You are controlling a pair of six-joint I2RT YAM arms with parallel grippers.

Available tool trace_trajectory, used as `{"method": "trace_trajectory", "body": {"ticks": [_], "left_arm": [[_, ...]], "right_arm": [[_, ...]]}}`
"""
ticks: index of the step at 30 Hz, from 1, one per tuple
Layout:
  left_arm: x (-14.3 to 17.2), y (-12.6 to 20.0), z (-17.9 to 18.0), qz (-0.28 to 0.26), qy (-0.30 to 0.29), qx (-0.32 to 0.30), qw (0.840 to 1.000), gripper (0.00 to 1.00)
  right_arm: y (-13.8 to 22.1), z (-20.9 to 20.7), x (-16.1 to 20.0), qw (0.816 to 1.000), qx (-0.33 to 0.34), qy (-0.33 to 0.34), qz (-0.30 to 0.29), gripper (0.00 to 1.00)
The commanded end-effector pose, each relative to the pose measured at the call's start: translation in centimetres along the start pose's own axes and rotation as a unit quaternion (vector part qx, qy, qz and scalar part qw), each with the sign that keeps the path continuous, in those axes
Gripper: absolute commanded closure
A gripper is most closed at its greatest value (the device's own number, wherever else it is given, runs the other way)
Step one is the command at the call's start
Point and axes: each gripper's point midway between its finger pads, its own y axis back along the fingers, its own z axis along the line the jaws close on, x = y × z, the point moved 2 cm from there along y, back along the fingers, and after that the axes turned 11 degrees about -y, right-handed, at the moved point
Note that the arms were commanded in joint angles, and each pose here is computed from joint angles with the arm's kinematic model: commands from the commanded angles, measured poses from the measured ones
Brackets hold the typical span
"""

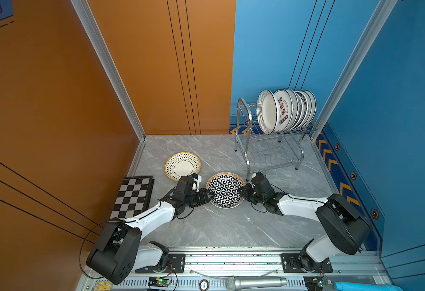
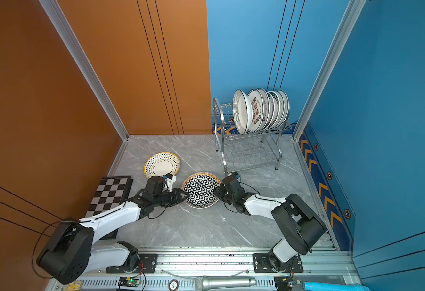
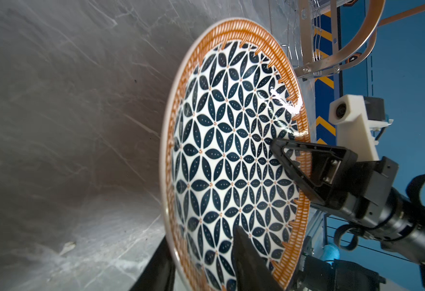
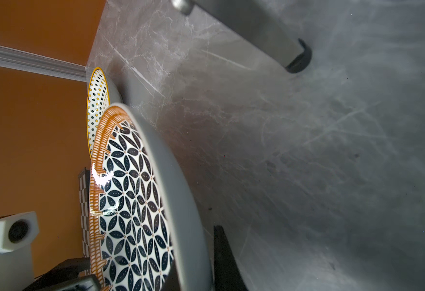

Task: Unload the plates from the dish rack
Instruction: Place the plate on the plate.

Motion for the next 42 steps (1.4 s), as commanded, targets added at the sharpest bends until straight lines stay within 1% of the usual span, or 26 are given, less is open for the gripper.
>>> {"method": "trace_trajectory", "body": {"ticks": [1,6,8,12,14,15,16,17,22,25,33,35,36,38,42], "left_arm": [[-0.9,0.0,-0.9,-0.003,-0.011,0.018,1.000,0.68],[-0.9,0.0,-0.7,-0.001,-0.010,0.013,1.000,0.74],[-0.9,0.1,-0.6,0.002,-0.009,0.009,1.000,0.78],[-1.0,0.2,-0.4,0.003,-0.009,0.008,1.000,0.91],[-1.0,0.3,-0.4,0.003,-0.008,0.009,1.000,0.95],[-1.0,0.3,-0.4,0.003,-0.007,0.009,1.000,0.98],[-1.0,0.3,-0.3,0.003,-0.007,0.009,1.000,1.00],[-1.0,0.3,-0.4,0.003,-0.008,0.010,1.000,1.00],[-1.2,0.7,-0.2,-0.002,-0.006,0.009,1.000,1.00],[-1.4,1.3,-0.1,-0.010,-0.005,0.008,1.000,1.00],[-3.5,4.5,1.5,-0.060,0.015,-0.012,0.998,1.00],[-4.2,5.5,2.0,-0.077,0.023,-0.016,0.997,1.00],[-4.6,6.1,2.3,-0.085,0.028,-0.018,0.996,1.00],[-5.3,6.9,2.8,-0.099,0.036,-0.022,0.994,1.00],[-7.0,8.6,4.2,-0.132,0.064,-0.037,0.989,1.00]], "right_arm": [[0.6,6.2,0.1,0.995,-0.097,0.012,0.005,1.00],[0.5,6.7,0.4,0.995,-0.097,0.023,0.008,1.00],[0.6,6.8,0.4,0.995,-0.095,0.028,0.007,1.00],[0.7,7.2,0.3,0.994,-0.098,0.037,0.006,1.00],[0.8,7.5,0.3,0.994,-0.104,0.040,0.005,1.00],[0.8,8.0,1.5,0.992,-0.115,0.050,0.015,1.00],[0.9,8.3,1.6,0.991,-0.124,0.053,0.016,0.98],[0.8,8.4,1.7,0.991,-0.126,0.053,0.017,0.97],[0.7,8.7,1.7,0.990,-0.131,0.056,0.018,0.82],[0.9,8.9,1.4,0.989,-0.134,0.056,0.015,0.70],[1.4,9.0,0.8,0.989,-0.130,0.069,0.007,0.50],[1.7,9.0,0.7,0.989,-0.127,0.076,0.005,0.48],[2.0,8.7,-0.7,0.990,-0.122,0.071,-0.011,0.47],[2.4,8.4,-1.1,0.990,-0.116,0.075,-0.019,0.42],[3.3,7.9,-1.7,0.991,-0.102,0.088,-0.026,0.38]]}}
